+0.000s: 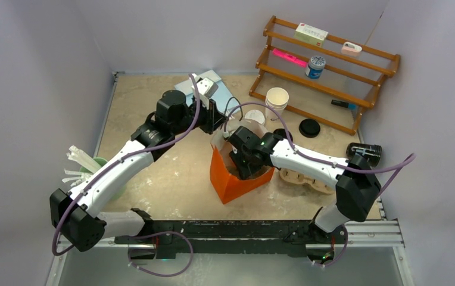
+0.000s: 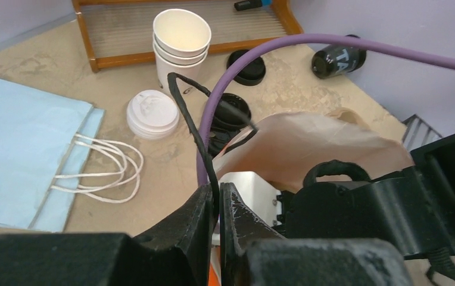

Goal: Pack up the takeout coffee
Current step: Place the cup tray in the takeout bag.

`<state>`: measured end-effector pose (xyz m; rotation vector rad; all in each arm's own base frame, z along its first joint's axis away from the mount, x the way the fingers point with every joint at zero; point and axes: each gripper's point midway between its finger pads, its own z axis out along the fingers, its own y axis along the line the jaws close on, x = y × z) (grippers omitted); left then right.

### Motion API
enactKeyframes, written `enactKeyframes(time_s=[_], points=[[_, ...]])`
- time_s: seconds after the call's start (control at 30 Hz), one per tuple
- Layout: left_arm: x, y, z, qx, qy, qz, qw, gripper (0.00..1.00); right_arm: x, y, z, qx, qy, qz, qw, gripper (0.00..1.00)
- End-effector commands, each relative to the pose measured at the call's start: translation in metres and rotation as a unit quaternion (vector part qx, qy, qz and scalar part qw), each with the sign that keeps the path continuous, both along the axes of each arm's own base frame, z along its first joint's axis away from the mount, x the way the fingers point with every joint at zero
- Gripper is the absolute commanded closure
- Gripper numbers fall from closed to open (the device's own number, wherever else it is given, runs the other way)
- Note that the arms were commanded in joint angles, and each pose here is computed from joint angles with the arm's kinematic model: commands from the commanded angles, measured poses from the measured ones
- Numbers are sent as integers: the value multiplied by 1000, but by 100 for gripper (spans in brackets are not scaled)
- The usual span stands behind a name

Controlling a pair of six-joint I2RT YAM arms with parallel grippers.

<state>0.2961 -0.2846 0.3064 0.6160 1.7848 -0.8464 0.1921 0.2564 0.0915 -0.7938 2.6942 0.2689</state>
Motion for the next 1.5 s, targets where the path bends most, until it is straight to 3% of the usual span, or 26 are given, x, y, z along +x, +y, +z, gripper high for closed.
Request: enactKeyframes(time_s=[0.0, 0.1, 0.2, 0.47, 0.63, 0.8, 1.07, 1.23, 1.47], points=[[-12, -1, 47, -37, -55, -23, 998, 82, -14, -12, -7, -24, 27, -4, 999, 77], [-23, 14, 50, -28, -48, -4, 998, 68, -11, -10, -4, -16, 21, -10, 1000, 78], [-43, 29, 58, -32, -50, -5, 998, 62, -10, -8, -2, -12, 17, -12, 1000, 77], [-119, 12, 56, -97, -16, -116, 988, 67, -5, -5, -1, -11, 11, -17, 1000, 77], [-159, -37, 33, -63, -2, -135, 989, 65, -3, -2, -1, -10, 10, -18, 1000, 78], [-159, -57, 11, -22, 11, -99, 995, 58, -2, -2, 0, -10, 9, -18, 1000, 78], [-146, -59, -6, -19, 31, -54, 998, 56, -2, -4, 2, -9, 4, -20, 1000, 78], [-149, -71, -2, -41, 25, -76, 996, 57, -3, -5, -1, -11, 5, -20, 1000, 78], [-154, -86, -6, -41, 47, -99, 993, 66, -2, -4, -1, -11, 3, -23, 1000, 79]])
